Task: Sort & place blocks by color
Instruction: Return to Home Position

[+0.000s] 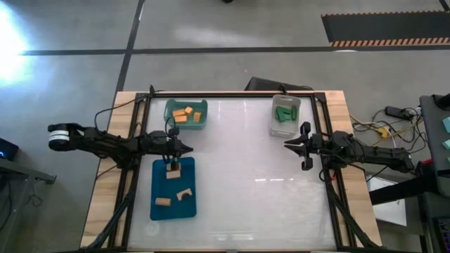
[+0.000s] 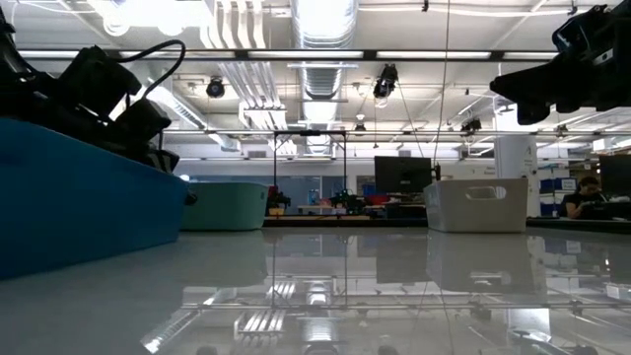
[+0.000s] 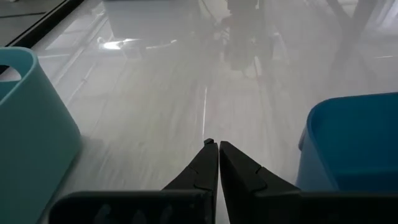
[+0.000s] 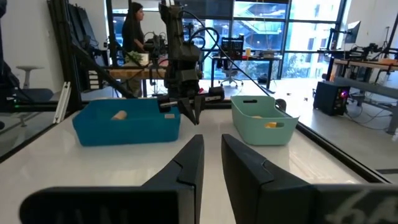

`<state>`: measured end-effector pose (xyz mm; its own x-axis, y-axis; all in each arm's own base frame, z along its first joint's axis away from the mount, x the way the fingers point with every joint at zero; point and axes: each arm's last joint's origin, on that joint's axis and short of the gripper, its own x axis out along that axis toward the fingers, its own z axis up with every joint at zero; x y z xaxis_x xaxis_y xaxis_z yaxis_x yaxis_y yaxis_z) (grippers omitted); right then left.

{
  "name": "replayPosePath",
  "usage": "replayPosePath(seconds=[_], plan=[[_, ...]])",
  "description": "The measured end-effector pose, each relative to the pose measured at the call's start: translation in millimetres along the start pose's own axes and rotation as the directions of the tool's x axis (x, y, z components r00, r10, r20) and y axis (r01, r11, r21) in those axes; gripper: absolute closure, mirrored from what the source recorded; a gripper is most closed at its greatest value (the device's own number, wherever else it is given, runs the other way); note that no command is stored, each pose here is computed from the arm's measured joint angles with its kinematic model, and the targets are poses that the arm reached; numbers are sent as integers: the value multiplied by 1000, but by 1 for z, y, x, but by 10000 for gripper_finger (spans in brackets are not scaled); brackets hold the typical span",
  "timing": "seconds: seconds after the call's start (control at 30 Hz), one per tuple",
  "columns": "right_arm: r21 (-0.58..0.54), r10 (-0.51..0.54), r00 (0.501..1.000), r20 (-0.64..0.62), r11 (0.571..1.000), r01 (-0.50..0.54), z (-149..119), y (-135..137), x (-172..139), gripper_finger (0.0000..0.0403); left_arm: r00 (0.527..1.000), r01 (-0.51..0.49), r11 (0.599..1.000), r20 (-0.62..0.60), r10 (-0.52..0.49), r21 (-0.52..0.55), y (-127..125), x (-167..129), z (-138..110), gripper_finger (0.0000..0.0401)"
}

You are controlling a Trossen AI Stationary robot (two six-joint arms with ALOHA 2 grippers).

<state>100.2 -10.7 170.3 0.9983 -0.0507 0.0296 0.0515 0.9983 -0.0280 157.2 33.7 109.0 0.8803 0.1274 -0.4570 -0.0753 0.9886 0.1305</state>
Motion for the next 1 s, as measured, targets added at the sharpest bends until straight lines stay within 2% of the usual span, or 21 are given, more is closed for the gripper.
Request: replayPosePath(seconds=[0.43,1.0], plan=[[0,0,1000,0,1000,0,0,0,0,355,997,-16,1000,71,15,14,1,0,6,401],[0,0,1000,0,1000,0,0,0,0,355,997,-17,1000,81,16,12,1,0,8,401]])
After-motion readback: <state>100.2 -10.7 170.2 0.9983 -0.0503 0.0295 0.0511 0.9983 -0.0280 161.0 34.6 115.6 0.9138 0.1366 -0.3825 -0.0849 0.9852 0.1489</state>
